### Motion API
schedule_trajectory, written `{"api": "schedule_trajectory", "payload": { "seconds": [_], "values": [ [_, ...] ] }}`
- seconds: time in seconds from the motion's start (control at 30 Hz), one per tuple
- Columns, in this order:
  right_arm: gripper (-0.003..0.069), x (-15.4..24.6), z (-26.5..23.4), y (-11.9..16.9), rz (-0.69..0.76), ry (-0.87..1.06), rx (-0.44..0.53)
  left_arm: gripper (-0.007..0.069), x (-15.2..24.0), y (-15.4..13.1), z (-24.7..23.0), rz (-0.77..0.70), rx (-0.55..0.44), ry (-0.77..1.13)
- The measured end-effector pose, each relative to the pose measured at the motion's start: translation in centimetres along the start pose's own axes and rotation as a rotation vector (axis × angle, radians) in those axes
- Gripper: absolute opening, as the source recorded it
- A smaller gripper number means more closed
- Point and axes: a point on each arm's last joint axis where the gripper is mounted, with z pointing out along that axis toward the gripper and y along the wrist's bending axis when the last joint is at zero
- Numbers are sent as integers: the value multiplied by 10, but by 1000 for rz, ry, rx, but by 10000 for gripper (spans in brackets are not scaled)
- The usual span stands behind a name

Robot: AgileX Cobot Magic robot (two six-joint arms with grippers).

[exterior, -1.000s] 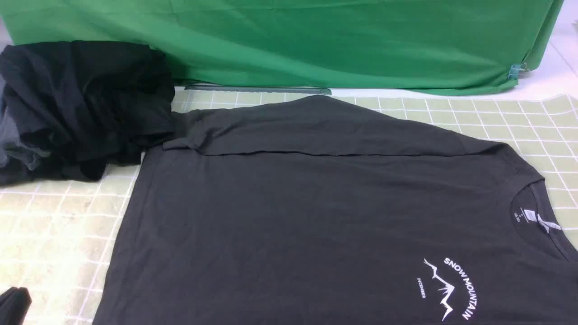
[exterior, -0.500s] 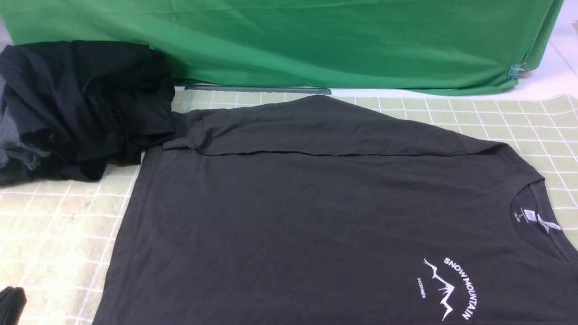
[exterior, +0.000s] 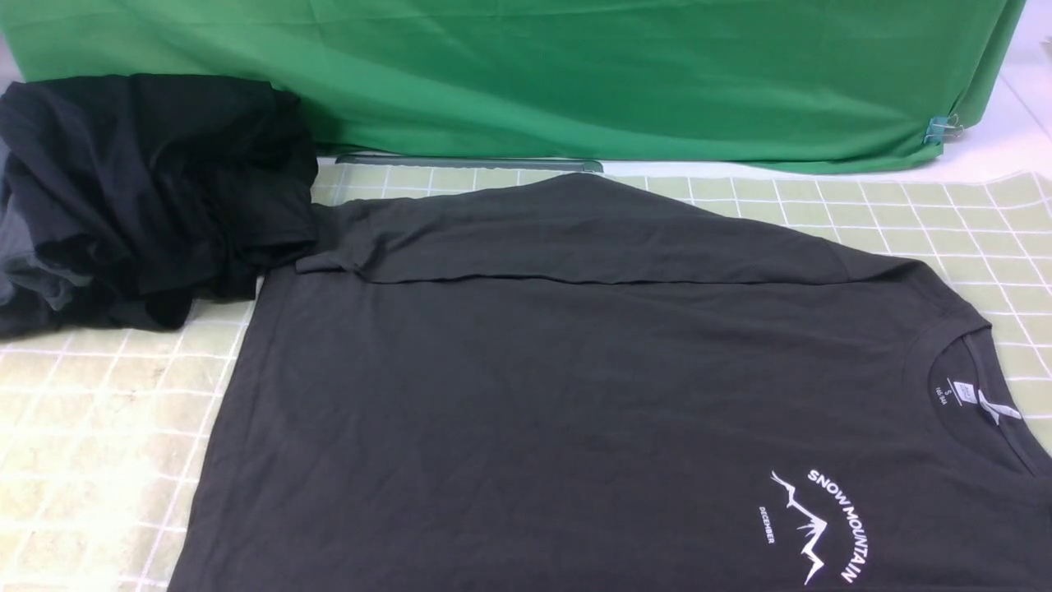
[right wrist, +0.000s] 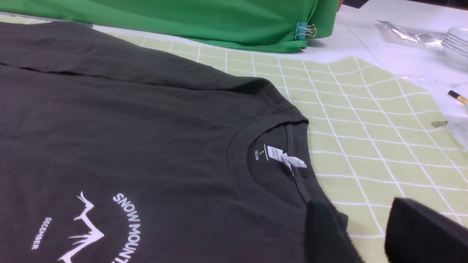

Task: Fold a long-sleeved shirt over a green coffee tablecloth.
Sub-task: 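Grasp the left edge of the dark T-shirt lying flat on the table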

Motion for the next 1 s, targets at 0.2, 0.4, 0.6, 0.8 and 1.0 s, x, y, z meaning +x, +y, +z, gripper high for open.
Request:
{"api": "schedule_trajectory", "payload": {
  "seconds": [0.2, 0.4, 0.6, 0.8, 1.0],
  "values": [
    [242, -3, 0, 0, 21, -29, -3, 3, -50, -27, -2, -116, 155, -339],
    [242, -27, -4, 0, 545, -295, -82, 3, -97, -103, 42, 90, 153, 113],
    [242, -43, -11, -3, 775, -475, -158, 3, -49, -94, 95, 285, -122, 857],
    [200, -59, -18, -2, 818, -553, -229, 3, 17, -75, 106, 266, -12, 1260],
    [27, -148, -41, -3, 519, -318, -229, 3, 56, -49, 98, 276, -6, 1472]
  ]
}}
